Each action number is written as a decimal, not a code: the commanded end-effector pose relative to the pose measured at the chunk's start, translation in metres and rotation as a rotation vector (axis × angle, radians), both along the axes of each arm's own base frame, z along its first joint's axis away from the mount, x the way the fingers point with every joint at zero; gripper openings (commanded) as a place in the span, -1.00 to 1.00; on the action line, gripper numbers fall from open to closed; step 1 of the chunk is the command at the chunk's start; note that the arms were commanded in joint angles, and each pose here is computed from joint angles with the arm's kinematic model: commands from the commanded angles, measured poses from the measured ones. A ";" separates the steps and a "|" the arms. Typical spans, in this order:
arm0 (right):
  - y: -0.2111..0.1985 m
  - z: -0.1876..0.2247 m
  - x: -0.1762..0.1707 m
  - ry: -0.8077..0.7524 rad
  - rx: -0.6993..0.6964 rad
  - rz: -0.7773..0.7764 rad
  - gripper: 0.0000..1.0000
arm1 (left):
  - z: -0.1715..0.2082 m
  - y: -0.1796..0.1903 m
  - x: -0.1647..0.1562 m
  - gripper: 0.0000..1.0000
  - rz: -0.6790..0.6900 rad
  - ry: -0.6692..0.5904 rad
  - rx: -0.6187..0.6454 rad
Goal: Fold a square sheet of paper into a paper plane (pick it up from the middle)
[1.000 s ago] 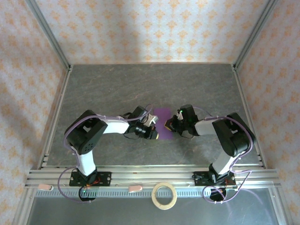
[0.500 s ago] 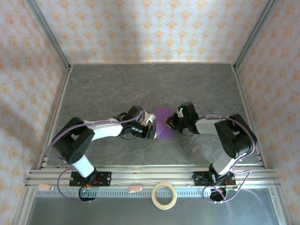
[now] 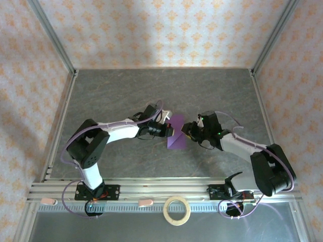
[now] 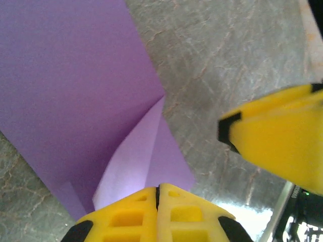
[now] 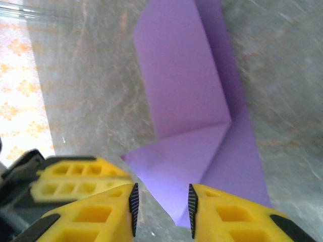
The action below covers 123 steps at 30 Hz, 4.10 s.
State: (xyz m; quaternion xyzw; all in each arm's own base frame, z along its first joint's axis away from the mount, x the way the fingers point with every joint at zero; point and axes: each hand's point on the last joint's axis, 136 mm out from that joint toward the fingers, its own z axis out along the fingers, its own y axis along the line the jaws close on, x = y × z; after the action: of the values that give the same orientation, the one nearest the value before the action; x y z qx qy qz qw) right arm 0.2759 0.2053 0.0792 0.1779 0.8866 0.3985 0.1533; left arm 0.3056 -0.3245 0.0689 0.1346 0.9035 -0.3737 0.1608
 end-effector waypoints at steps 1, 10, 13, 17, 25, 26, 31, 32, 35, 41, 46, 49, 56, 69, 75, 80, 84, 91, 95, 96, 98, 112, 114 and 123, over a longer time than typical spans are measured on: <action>-0.007 -0.013 -0.018 0.060 -0.031 -0.015 -0.31 | -0.017 0.005 0.009 -1.00 0.012 -0.005 0.064; -0.010 -0.024 -0.028 0.100 -0.040 -0.023 -0.30 | -0.042 0.005 0.007 -1.00 -0.009 0.036 0.096; -0.010 -0.028 -0.032 0.116 -0.041 -0.023 -0.28 | -0.051 0.004 0.006 -1.00 -0.017 0.056 0.107; -0.007 -0.033 -0.037 0.142 -0.026 -0.023 -0.25 | -0.056 0.006 0.003 -1.00 -0.016 0.069 0.118; 0.002 -0.045 -0.039 0.189 -0.047 -0.013 -0.20 | -0.060 0.011 -0.003 -1.00 -0.019 0.081 0.126; 0.003 -0.045 -0.038 0.190 -0.051 -0.011 -0.20 | -0.060 0.011 -0.003 -1.00 -0.021 0.080 0.127; -0.001 -0.053 -0.032 0.205 -0.086 -0.046 -0.20 | -0.060 0.009 -0.003 -1.00 -0.026 0.082 0.121; 0.000 -0.053 -0.031 0.206 -0.084 -0.048 -0.20 | -0.060 0.008 -0.003 -1.00 -0.028 0.083 0.120; 0.008 -0.049 -0.027 0.196 -0.051 -0.039 -0.20 | -0.063 0.009 -0.004 -1.00 -0.030 0.090 0.123; 0.021 -0.033 -0.009 0.150 -0.005 -0.031 -0.19 | -0.066 0.009 -0.005 -1.00 -0.037 0.095 0.127; 0.025 -0.030 0.007 0.119 -0.019 -0.037 -0.15 | -0.066 0.009 -0.005 -1.00 -0.044 0.094 0.132; 0.026 -0.032 0.015 0.114 -0.017 -0.042 -0.13 | -0.066 0.009 -0.005 -1.00 -0.047 0.093 0.131; 0.016 -0.039 0.028 0.109 -0.016 -0.066 -0.13 | -0.067 0.008 -0.006 -1.00 -0.053 0.095 0.129; 0.010 -0.041 0.037 0.043 0.046 -0.034 -0.49 | -0.061 0.004 -0.005 -1.00 -0.054 0.093 0.106; 0.010 -0.044 0.035 0.034 0.050 -0.018 -0.63 | -0.059 0.004 -0.005 -1.00 -0.051 0.093 0.100; 0.010 -0.047 0.033 0.031 0.046 -0.003 -0.69 | -0.054 0.003 -0.004 -1.00 -0.046 0.086 0.083; 0.007 -0.051 0.031 0.032 0.031 -0.004 -0.84 | -0.048 0.002 -0.004 -1.00 -0.041 0.080 0.074; 0.003 -0.053 0.030 0.012 0.004 0.004 -0.96 | 0.002 0.004 0.008 -0.72 0.020 -0.012 -0.024; 0.001 -0.050 0.030 -0.014 -0.007 0.004 -0.96 | 0.031 0.025 0.024 -0.56 0.139 -0.100 -0.053; 0.000 -0.048 0.030 -0.021 -0.009 0.005 -0.97 | 0.036 0.033 0.029 -0.56 0.177 -0.114 -0.052; -0.001 -0.046 0.030 -0.032 -0.015 0.004 -0.97 | 0.041 0.048 0.034 -0.56 0.230 -0.137 -0.051; -0.022 -0.012 0.038 -0.162 -0.153 -0.059 -1.00 | 0.054 0.094 0.020 -0.53 0.393 -0.179 -0.074; -0.029 -0.001 0.039 -0.189 -0.253 -0.064 -1.00 | 0.057 0.104 0.018 -0.52 0.422 -0.201 -0.067; -0.050 0.054 0.047 -0.306 -0.839 -0.084 -1.00 | 0.083 0.170 0.016 -0.22 0.666 -0.341 -0.051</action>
State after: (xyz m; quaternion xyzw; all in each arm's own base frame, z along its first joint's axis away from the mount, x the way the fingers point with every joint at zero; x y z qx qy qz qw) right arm 0.3273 0.2010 0.1347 0.0839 0.9180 0.1946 0.3351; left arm 0.3152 -0.1811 0.1385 -0.0696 0.8668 -0.3209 0.3753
